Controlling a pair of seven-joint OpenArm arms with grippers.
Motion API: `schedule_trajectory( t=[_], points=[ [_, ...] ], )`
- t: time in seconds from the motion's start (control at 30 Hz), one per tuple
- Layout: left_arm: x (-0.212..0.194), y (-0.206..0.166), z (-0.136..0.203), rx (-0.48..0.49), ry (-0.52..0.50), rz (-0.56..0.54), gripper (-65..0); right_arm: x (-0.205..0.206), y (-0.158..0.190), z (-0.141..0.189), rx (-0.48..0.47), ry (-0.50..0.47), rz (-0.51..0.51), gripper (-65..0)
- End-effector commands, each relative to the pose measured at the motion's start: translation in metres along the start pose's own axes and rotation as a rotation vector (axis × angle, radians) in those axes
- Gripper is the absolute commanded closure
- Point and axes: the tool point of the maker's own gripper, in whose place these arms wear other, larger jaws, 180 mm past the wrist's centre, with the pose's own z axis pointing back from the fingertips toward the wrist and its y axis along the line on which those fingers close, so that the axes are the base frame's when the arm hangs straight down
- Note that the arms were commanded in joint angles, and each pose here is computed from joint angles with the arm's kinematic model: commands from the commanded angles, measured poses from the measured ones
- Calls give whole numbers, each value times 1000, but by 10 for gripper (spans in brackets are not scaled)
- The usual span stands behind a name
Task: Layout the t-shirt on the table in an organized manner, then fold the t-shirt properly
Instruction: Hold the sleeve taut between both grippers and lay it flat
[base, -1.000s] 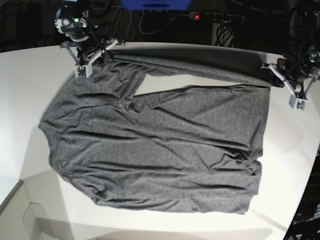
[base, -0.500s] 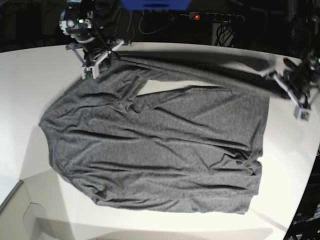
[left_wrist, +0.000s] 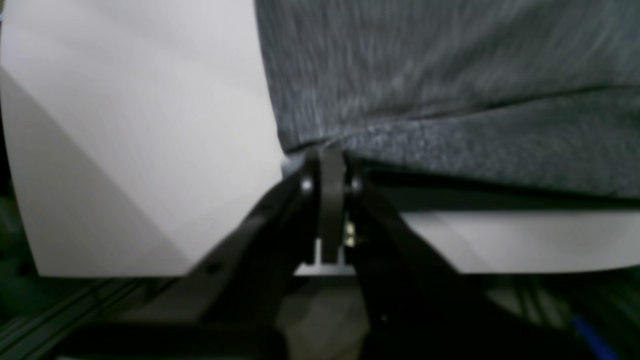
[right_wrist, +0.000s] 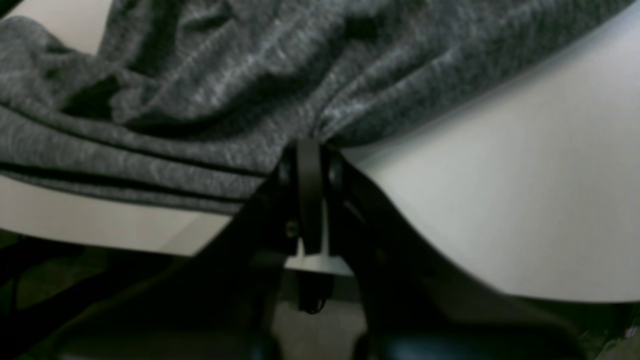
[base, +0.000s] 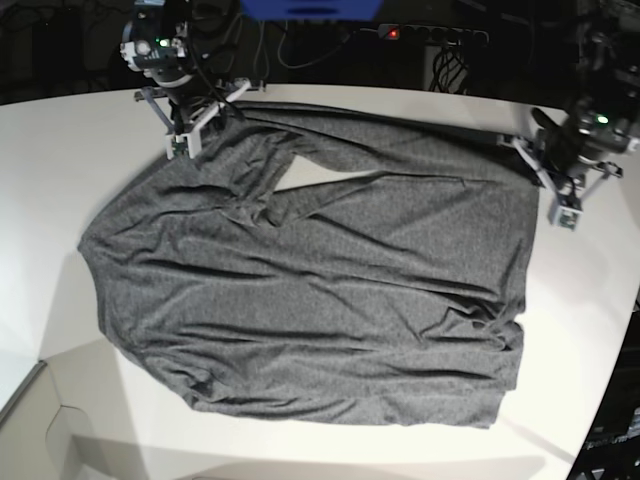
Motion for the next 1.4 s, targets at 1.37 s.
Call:
schedule_trajectory(
  t=[1.37],
  points=[
    [-62,-16,-14,-71,161,-259,-1,-1,-12,-2,-26,33,38,0]
  ],
)
